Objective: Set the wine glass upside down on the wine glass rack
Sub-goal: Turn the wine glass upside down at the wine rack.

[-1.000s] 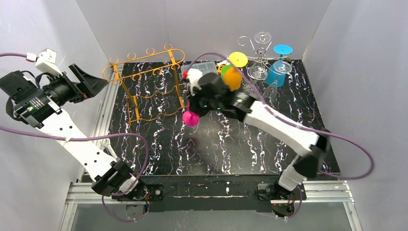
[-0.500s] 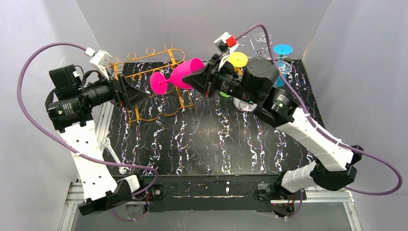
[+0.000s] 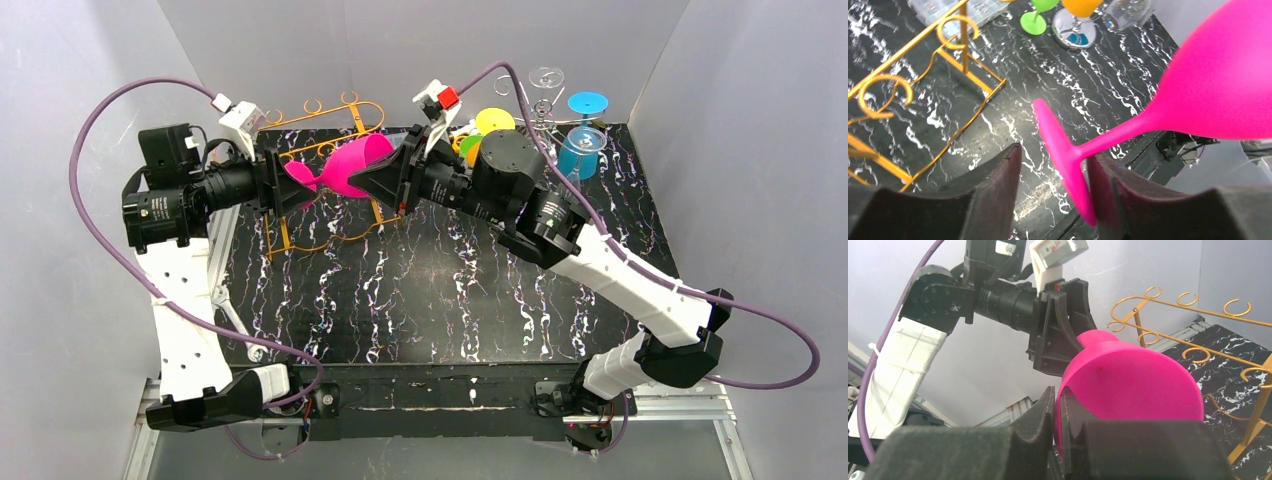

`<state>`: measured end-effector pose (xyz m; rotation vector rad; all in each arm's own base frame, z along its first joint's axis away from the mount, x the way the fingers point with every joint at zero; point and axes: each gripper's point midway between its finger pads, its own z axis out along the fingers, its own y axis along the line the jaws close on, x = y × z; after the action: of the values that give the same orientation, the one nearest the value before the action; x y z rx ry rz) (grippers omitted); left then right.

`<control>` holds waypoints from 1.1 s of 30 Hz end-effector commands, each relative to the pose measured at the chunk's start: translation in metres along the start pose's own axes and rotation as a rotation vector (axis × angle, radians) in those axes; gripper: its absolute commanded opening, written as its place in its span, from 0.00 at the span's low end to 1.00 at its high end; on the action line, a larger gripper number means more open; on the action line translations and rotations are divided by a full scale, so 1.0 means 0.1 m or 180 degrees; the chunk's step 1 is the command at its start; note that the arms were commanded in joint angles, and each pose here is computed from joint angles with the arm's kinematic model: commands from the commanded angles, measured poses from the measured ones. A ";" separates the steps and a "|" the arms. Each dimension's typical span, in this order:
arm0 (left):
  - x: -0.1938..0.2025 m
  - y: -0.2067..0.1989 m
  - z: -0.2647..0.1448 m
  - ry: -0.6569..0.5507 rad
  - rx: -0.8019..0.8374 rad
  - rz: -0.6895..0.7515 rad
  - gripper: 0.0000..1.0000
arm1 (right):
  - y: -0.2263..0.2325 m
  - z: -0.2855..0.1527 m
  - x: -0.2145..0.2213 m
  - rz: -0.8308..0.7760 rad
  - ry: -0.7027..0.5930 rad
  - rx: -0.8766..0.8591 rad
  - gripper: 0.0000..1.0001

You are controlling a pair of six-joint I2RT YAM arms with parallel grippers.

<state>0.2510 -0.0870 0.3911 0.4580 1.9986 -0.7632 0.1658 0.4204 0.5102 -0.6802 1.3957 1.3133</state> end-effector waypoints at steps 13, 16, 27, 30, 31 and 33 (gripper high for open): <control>-0.30 0.29 -0.31 -0.0284 -0.0847 0.1827 0.00 | -0.05 -0.37 0.32 -0.0088 0.0450 0.0245 0.98; -0.35 0.18 -0.37 -0.0466 -0.0833 0.2499 0.00 | -0.05 -0.52 0.34 -0.0104 0.0559 0.0281 0.98; -0.39 -0.30 -0.51 -0.0925 -0.0609 0.3934 0.00 | 0.11 -0.05 0.74 0.0151 0.0782 -0.0265 0.98; -0.38 -0.34 -0.52 -0.0946 -0.0609 0.4103 0.00 | 0.19 0.04 0.77 0.0206 0.0735 -0.0470 0.98; -0.38 -0.34 -0.53 -0.0949 -0.0613 0.4126 0.00 | 0.22 0.06 0.77 0.0226 0.0702 -0.0551 0.98; -0.38 -0.37 -0.54 -0.0969 -0.0602 0.4171 0.00 | 0.25 0.08 0.80 0.0256 0.0679 -0.0625 0.98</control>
<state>0.2150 -0.0728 0.4499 1.1817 1.1787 0.1513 0.1388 0.4471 0.4113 -0.9131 1.6581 1.3424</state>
